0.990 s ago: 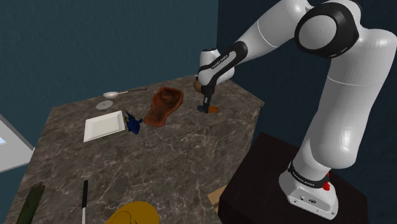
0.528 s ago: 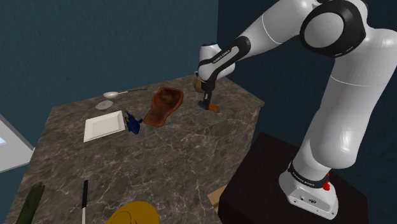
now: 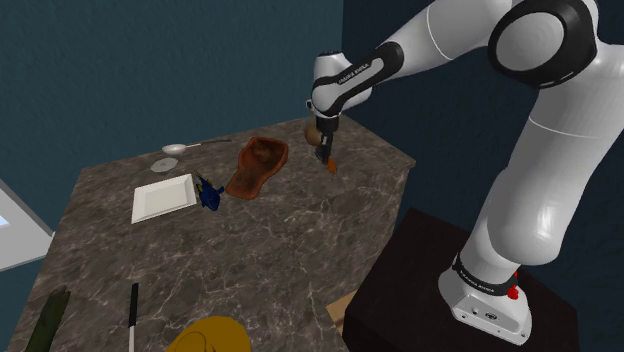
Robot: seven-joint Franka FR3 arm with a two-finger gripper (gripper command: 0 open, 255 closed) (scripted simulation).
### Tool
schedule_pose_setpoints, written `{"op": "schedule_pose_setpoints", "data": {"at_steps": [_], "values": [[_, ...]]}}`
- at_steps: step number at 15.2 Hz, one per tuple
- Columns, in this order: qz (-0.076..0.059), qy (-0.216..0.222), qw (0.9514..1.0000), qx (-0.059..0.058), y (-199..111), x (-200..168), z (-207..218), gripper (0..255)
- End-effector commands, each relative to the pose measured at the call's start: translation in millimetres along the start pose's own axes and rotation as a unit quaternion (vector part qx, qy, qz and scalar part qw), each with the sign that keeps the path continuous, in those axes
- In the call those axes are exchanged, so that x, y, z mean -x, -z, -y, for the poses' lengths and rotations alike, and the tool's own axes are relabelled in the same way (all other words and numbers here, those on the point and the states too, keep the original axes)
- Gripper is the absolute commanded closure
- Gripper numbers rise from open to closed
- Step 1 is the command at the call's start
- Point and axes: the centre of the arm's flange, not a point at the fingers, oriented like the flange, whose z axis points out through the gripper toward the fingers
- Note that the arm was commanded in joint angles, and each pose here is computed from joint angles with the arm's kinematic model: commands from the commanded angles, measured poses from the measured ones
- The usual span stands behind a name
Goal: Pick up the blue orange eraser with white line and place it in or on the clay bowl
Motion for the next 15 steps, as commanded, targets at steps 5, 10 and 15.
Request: {"op": "schedule_pose_setpoints", "data": {"at_steps": [5, 10, 15], "values": [[0.0, 0.0, 1.0, 0.0, 31.7, -0.3, -0.8, 255], [0.0, 0.0, 1.0, 0.0, 58.1, -0.6, -0.9, 255], [0.0, 0.0, 1.0, 0.0, 84.5, -0.8, -1.0, 255]]}}
